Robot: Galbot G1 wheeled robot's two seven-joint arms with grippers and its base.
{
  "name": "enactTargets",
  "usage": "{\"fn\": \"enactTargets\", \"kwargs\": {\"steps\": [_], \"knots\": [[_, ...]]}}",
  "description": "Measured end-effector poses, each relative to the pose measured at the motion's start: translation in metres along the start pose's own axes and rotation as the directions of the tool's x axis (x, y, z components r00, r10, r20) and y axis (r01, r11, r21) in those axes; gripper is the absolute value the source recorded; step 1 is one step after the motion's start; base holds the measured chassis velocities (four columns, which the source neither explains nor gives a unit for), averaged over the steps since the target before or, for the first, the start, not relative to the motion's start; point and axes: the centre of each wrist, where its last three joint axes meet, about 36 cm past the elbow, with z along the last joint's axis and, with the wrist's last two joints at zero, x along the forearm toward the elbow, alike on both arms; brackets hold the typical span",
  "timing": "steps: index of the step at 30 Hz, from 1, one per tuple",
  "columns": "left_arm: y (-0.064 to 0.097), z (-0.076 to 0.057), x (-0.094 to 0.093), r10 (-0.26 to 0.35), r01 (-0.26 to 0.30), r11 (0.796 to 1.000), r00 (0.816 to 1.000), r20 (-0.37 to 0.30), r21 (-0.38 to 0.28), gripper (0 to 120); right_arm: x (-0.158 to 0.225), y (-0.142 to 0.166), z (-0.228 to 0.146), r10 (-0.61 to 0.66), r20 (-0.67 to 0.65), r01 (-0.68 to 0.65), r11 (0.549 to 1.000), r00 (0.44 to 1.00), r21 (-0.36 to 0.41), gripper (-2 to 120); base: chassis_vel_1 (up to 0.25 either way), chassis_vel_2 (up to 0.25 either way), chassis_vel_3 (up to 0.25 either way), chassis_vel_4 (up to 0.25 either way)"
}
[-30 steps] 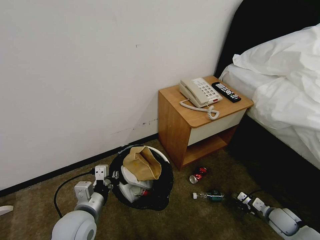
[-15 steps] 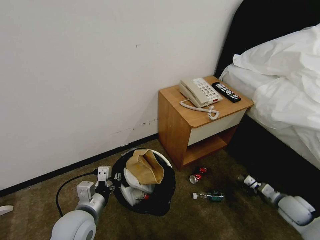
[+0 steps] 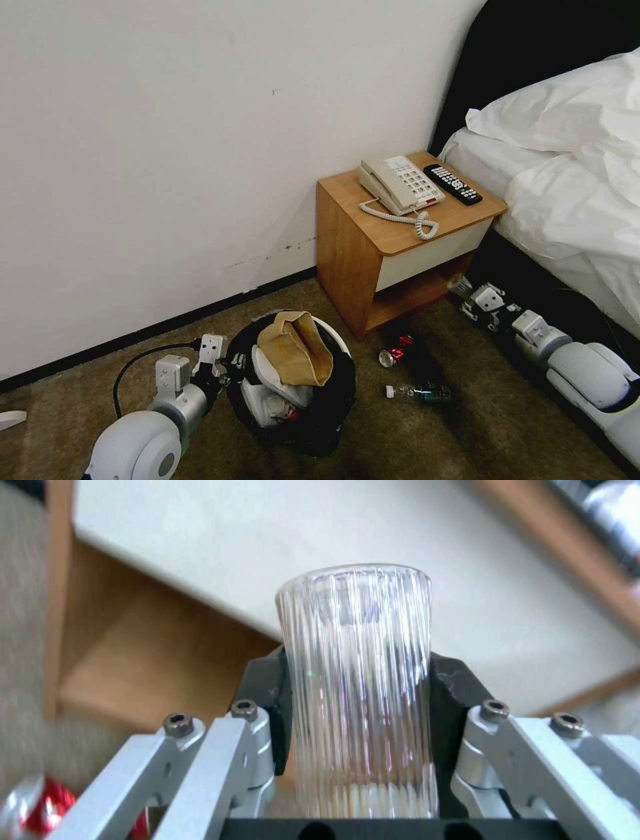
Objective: Pick up the trash bin, then pick up the garbage from the floor and place it into the trash bin.
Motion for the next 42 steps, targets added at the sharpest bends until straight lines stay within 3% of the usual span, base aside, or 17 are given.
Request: {"fn": "enactTargets", "kwargs": {"steps": [16, 26, 32, 34, 37, 38, 42], "knots": [[-0.002, -0.005, -0.016, 0.040, -0.036, 0.998, 0.996, -0.081, 0.047, 4, 0.021, -0.008, -0.093, -0.008, 0.273, 0.027, 0.997, 0.962, -0.067, 36, 0.000, 0.000, 0.000, 0.000], [0.002, -0.013, -0.021, 0.048, -0.044, 0.998, 0.995, -0.093, 0.042, 4, 0.038, -0.016, -0.133, -0.004, 0.392, 0.040, 0.996, 0.920, -0.084, 36, 0.000, 0.000, 0.000, 0.000], [-0.001, -0.018, -0.029, 0.072, -0.068, 0.997, 0.993, -0.097, 0.045, 4, 0.043, -0.018, -0.150, 0.006, 0.481, 0.082, 0.983, 0.877, -0.162, 36, 0.000, 0.000, 0.000, 0.000], [-0.004, -0.023, -0.033, 0.090, -0.086, 0.995, 0.991, -0.097, 0.047, 4, 0.044, -0.018, -0.161, 0.001, 0.529, 0.142, 0.963, 0.848, -0.230, 36, 0.000, 0.000, 0.000, 0.000], [-0.005, -0.024, -0.034, 0.092, -0.087, 0.995, 0.991, -0.097, 0.048, 4, 0.044, -0.017, -0.162, 0.000, 0.533, 0.148, 0.960, 0.846, -0.236, 36, 0.000, 0.000, 0.000, 0.000], [-0.008, -0.029, -0.039, 0.102, -0.098, 0.994, 0.991, -0.092, 0.048, 4, 0.046, -0.014, -0.170, -0.014, 0.568, 0.217, 0.932, 0.823, -0.291, 36, 0.000, 0.000, 0.000, 0.000], [-0.014, -0.038, -0.047, 0.122, -0.119, 0.992, 0.989, -0.079, 0.044, 4, 0.047, -0.007, -0.176, -0.044, 0.607, 0.311, 0.887, 0.793, -0.342, 36, 0.000, 0.000, 0.000, 0.000]]}}
